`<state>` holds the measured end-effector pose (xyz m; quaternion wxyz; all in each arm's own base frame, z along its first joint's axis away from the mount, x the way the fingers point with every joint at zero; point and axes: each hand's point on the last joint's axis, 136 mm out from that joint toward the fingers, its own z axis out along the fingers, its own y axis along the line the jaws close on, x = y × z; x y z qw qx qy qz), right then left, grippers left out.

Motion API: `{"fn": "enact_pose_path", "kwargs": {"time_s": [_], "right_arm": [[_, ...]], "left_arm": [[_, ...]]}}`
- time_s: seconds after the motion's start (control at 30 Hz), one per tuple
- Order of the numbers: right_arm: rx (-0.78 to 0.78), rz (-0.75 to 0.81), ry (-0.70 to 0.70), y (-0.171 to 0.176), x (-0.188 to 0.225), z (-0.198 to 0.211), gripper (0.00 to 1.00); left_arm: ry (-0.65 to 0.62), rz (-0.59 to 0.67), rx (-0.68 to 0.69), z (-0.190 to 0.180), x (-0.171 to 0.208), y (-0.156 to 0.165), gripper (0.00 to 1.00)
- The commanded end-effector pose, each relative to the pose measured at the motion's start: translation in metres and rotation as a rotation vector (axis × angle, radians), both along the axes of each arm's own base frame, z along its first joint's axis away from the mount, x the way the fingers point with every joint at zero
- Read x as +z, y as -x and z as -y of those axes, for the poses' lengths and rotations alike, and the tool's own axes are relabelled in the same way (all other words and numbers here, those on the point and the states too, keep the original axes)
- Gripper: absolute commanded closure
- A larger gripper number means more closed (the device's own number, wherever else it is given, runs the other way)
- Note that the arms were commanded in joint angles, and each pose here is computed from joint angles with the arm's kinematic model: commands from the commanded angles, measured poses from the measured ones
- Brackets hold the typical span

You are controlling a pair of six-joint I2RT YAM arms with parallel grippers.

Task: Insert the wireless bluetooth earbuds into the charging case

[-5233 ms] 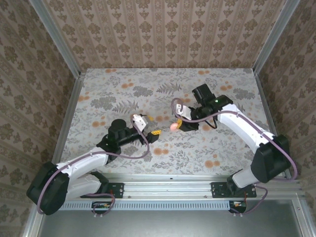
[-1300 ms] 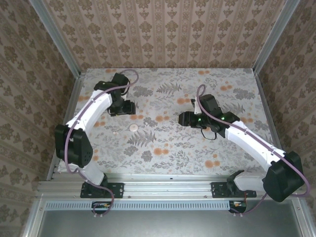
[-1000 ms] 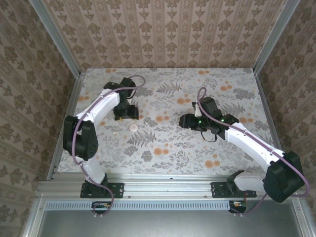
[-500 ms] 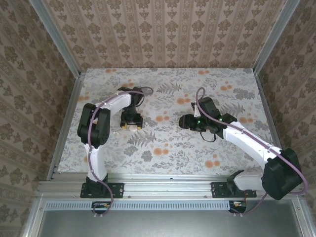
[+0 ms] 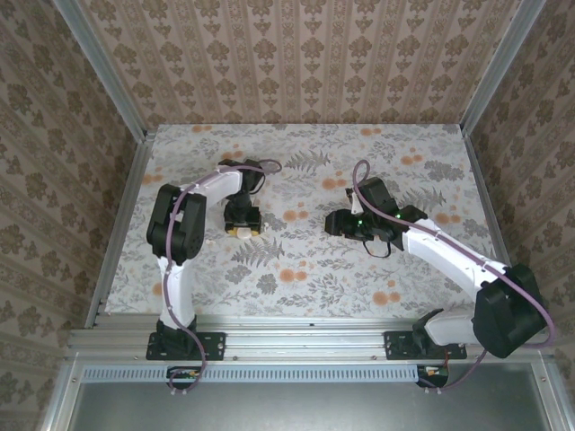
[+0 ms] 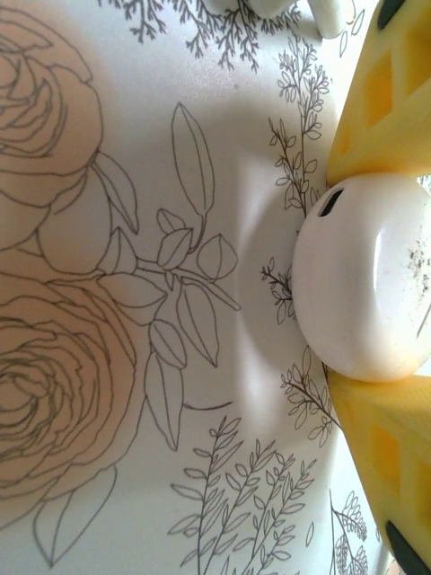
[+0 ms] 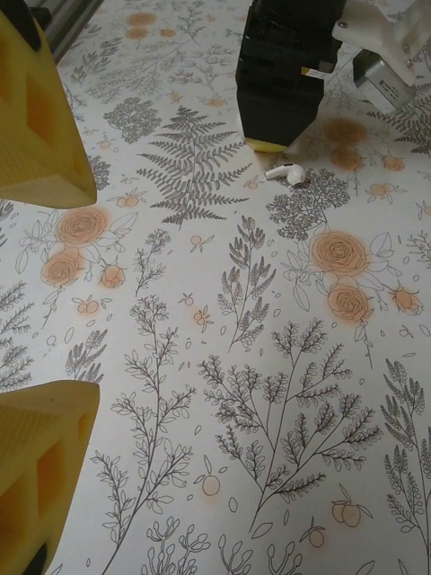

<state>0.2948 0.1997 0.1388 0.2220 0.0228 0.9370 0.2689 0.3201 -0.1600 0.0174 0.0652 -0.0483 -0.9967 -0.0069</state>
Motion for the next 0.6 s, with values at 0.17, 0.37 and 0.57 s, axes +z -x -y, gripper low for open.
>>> {"fn": "enact_pose_path", "kwargs": {"time_s": [0.17, 0.37, 0.57], "right_arm": [[0.026, 0.023, -0.019, -0.001, 0.014, -0.006, 0.47], [0.07, 0.025, -0.061, 0.0, 0.022, -0.014, 0.47], [0.165, 0.001, -0.116, 0.0, 0.035, -0.02, 0.48]], "left_arm": [[0.007, 0.018, -0.043, 0.007, 0.014, 0.013, 0.55], [0.061, 0.137, -0.148, 0.017, 0.055, 0.017, 0.57], [0.219, 0.308, -0.487, 0.056, 0.102, 0.039, 0.6]]}}
